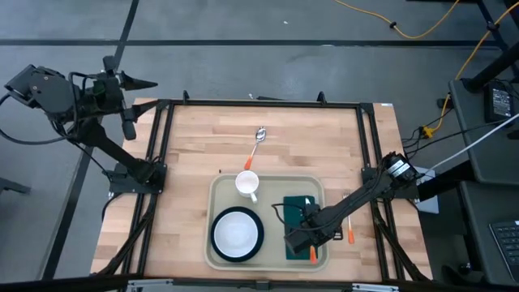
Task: Set up tray
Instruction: Put the orange knife on the dark green napkin, then put the orange fork on the dark green napkin to the left of the orange knife
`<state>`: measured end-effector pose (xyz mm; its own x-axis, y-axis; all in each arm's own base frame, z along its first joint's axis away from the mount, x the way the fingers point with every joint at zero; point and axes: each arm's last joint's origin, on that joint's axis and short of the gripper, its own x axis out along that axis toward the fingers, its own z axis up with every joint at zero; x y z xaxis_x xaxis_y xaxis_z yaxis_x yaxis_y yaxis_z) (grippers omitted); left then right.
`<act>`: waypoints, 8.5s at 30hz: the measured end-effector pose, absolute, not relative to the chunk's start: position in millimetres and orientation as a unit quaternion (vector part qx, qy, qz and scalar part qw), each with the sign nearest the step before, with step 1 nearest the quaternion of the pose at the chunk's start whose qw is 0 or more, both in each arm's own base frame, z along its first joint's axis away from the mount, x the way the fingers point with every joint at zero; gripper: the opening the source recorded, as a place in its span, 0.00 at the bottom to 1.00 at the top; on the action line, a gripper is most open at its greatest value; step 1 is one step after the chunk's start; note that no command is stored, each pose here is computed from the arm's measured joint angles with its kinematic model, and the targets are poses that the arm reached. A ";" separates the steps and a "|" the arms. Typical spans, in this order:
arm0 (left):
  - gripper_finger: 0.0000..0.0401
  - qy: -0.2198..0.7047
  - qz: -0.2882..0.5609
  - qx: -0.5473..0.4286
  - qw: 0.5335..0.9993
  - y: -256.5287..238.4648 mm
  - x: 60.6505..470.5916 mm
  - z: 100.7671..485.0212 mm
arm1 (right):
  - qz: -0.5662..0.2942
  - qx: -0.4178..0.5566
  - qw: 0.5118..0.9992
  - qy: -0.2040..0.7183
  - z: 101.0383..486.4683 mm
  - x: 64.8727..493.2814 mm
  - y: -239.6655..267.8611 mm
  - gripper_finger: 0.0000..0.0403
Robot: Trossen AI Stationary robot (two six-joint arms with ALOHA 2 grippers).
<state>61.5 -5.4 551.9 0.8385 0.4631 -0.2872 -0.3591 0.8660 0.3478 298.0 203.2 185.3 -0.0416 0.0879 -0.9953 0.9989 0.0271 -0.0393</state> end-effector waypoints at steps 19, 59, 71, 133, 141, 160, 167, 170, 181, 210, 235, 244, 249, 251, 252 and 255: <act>0.47 0.185 0.218 0.138 0.948 -7.1 64.8 551.6 | -0.487 0.474 0.490 0.546 171.8 300.1 203.3 0.09; 0.47 0.189 0.217 0.141 0.947 -8.9 68.3 551.2 | -0.516 0.450 0.487 0.542 141.1 307.2 204.3 0.10; 0.47 0.191 0.208 0.139 0.949 -9.4 68.5 551.0 | -0.517 0.450 0.486 0.543 141.1 307.5 204.6 0.18; 0.47 0.211 0.184 0.147 0.949 -19.0 85.4 548.2 | -0.574 0.403 0.447 0.556 245.5 250.9 260.5 0.62; 0.47 0.220 0.183 0.157 0.945 -23.5 94.4 546.6 | -0.576 0.382 0.454 0.563 236.3 238.3 267.8 0.62; 0.47 0.228 0.189 0.138 0.945 -27.1 101.4 541.6 | -0.540 0.359 0.602 0.466 258.5 265.0 204.5 0.62; 0.47 0.227 0.189 0.137 0.945 -27.1 101.4 541.6 | -0.456 0.432 0.688 0.363 344.4 196.7 152.8 0.62; 0.47 0.227 0.190 0.138 0.945 -27.1 101.4 541.7 | -0.436 0.443 0.668 0.410 342.2 161.3 134.2 0.61; 0.47 0.220 0.209 0.125 0.945 -26.3 101.1 542.1 | -0.378 0.543 0.570 0.487 224.8 118.5 136.4 0.57; 0.47 0.220 0.236 0.114 0.940 -33.0 116.3 539.3 | -0.487 0.476 0.514 0.521 143.9 131.2 128.9 0.57; 0.47 0.223 0.236 0.111 0.939 -35.0 120.1 538.4 | -0.496 0.465 0.509 0.527 130.0 137.5 133.9 0.20; 0.47 0.223 0.236 0.112 0.939 -35.0 120.1 538.4 | -0.491 0.462 0.509 0.536 130.1 137.2 134.3 0.05; 0.47 0.223 0.236 0.113 0.939 -35.0 120.0 538.4 | -0.464 0.481 0.510 0.542 141.6 143.1 140.7 0.04; 0.47 0.224 0.235 0.117 0.939 -35.0 120.0 538.3 | -0.432 0.500 0.517 0.544 154.3 149.5 147.0 0.02; 0.47 0.225 0.234 0.120 0.938 -35.0 120.1 538.3 | -0.422 0.505 0.522 0.542 159.2 152.2 149.2 0.02; 0.47 0.226 0.233 0.126 0.937 -35.0 120.1 538.3 | -0.413 0.506 0.536 0.534 173.2 157.3 152.9 0.02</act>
